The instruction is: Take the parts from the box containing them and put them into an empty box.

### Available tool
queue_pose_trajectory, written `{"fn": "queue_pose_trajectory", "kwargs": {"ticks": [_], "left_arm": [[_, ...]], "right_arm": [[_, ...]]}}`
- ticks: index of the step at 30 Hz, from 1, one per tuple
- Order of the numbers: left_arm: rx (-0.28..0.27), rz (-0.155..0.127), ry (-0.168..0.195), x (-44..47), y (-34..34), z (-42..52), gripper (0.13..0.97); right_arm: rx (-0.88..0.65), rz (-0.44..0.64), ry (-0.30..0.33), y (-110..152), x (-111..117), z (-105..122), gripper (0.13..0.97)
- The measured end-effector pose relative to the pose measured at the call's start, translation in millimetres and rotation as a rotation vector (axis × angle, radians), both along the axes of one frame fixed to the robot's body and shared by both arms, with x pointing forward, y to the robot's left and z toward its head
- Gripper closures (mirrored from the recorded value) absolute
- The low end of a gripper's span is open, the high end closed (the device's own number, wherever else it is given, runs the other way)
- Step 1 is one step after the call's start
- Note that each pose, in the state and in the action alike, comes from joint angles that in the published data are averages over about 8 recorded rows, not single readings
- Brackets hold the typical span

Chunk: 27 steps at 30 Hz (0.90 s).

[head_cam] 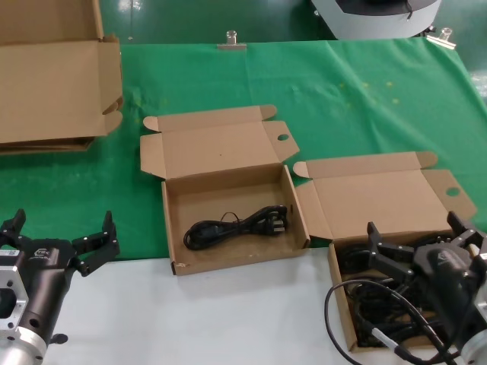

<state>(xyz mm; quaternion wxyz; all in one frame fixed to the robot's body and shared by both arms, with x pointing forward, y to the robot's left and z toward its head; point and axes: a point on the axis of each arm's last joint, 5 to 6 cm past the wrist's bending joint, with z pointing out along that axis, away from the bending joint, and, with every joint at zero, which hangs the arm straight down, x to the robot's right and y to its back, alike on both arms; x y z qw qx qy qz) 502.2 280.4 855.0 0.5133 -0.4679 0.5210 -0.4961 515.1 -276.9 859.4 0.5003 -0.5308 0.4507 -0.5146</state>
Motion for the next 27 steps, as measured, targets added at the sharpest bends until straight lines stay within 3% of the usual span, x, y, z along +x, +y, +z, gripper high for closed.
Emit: {"fn": "queue_pose_trajectory", "kwargs": {"ticks": [27], "left_arm": [[0.0,0.0,0.0,0.0,0.0,0.0,0.132]], "right_arm": [[0.0,0.0,0.0,0.0,0.0,0.0,0.13]]}}
